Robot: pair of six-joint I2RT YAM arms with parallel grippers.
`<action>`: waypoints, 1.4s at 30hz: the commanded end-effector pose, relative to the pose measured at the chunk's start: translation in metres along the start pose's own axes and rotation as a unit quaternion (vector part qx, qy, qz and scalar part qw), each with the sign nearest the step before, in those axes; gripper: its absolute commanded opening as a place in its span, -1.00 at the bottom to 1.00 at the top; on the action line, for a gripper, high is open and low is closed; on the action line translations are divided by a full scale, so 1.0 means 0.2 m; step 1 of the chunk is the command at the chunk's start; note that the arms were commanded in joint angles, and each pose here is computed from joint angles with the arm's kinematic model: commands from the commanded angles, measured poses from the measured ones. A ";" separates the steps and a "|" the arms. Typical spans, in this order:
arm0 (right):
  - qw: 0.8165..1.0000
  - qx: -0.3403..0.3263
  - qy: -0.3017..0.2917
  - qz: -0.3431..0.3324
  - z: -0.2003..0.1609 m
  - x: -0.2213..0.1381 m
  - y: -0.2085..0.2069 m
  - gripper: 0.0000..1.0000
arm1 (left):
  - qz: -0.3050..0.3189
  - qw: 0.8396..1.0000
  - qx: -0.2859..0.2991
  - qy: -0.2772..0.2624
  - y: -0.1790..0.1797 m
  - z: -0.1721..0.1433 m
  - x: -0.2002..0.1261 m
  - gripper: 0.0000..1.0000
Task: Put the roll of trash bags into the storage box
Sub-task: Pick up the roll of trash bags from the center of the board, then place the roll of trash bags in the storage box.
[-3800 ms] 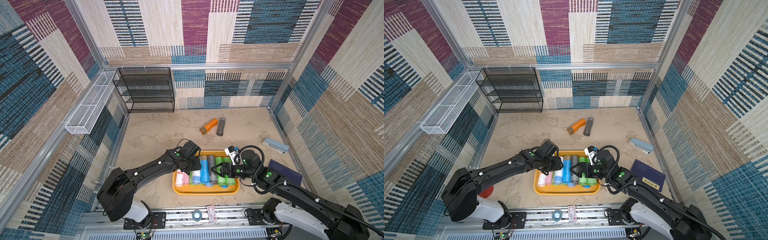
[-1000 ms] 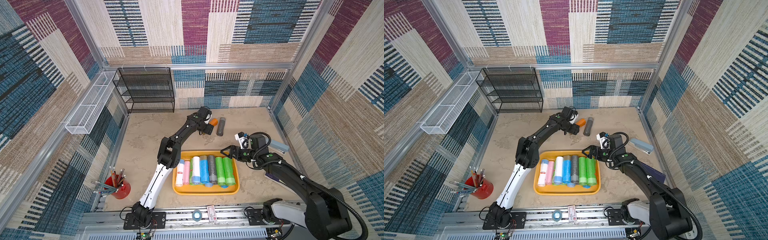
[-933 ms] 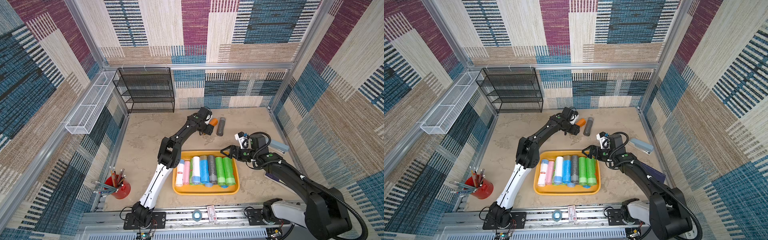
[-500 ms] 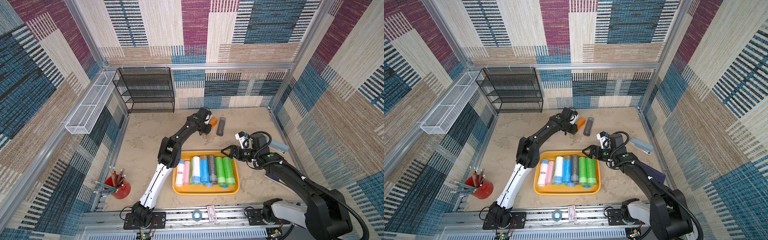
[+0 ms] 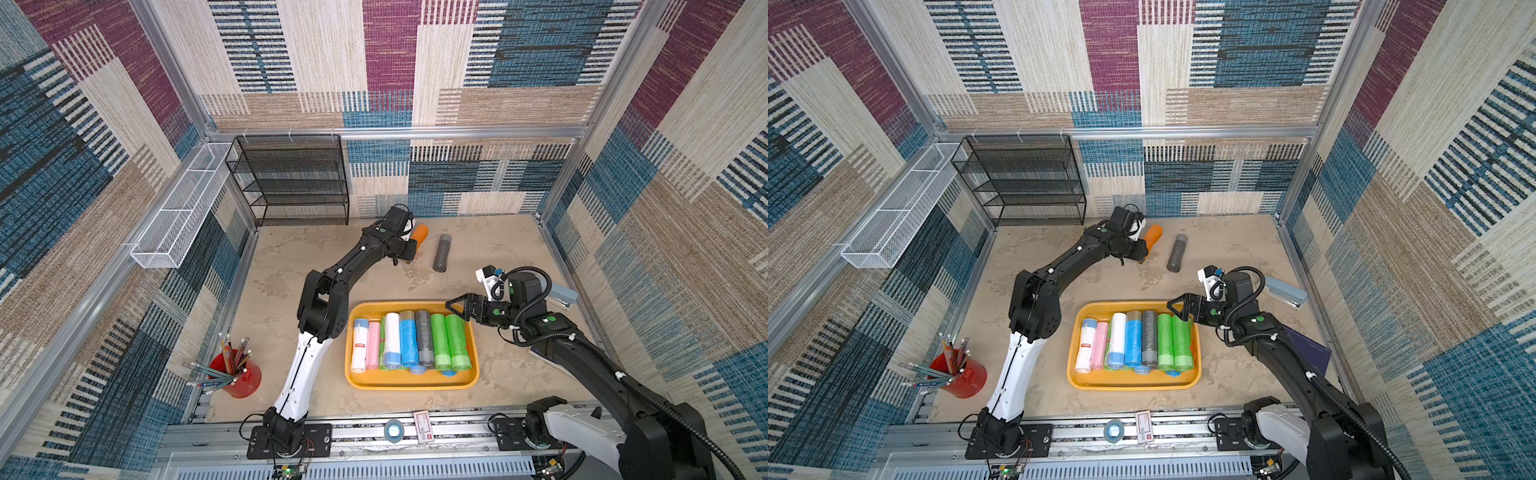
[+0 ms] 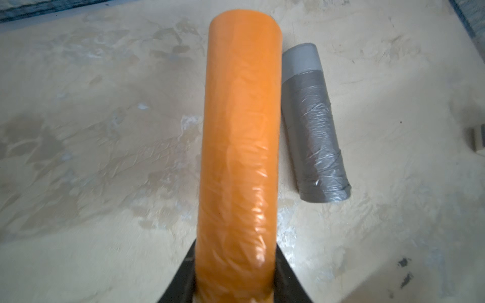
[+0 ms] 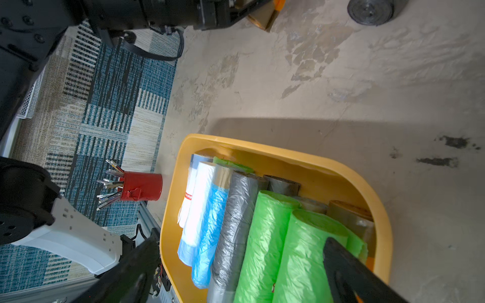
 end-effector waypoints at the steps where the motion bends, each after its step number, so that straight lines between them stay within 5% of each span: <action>1: 1.000 -0.019 0.000 -0.001 0.02 -0.01 0.01 0.99 | -0.003 0.998 -0.050 -0.034 -0.01 0.02 -0.18 -0.49; 10: 0.999 -0.034 0.019 0.029 0.02 0.02 0.01 0.99 | 0.041 0.989 -0.136 -0.029 0.15 -0.32 -0.59 -0.49; 26: 0.996 -0.042 0.035 0.069 -0.04 0.06 0.22 0.99 | 0.007 0.961 -0.275 -0.038 0.33 -1.03 -1.06 -0.48; 42: 0.995 -0.033 0.039 0.085 -0.13 0.05 0.31 0.99 | 0.016 0.968 -0.251 -0.006 0.24 -1.30 -1.01 -0.47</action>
Point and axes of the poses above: each gripper's point midway between its finger pads, its own x axis out along the fingers, its own y axis along the line the jaws close on, z = x × y, the point moved 5 cm from there along -x, back along the fingers, and after that the axes turned 14 degrees about -x, right-handed, at the moved point
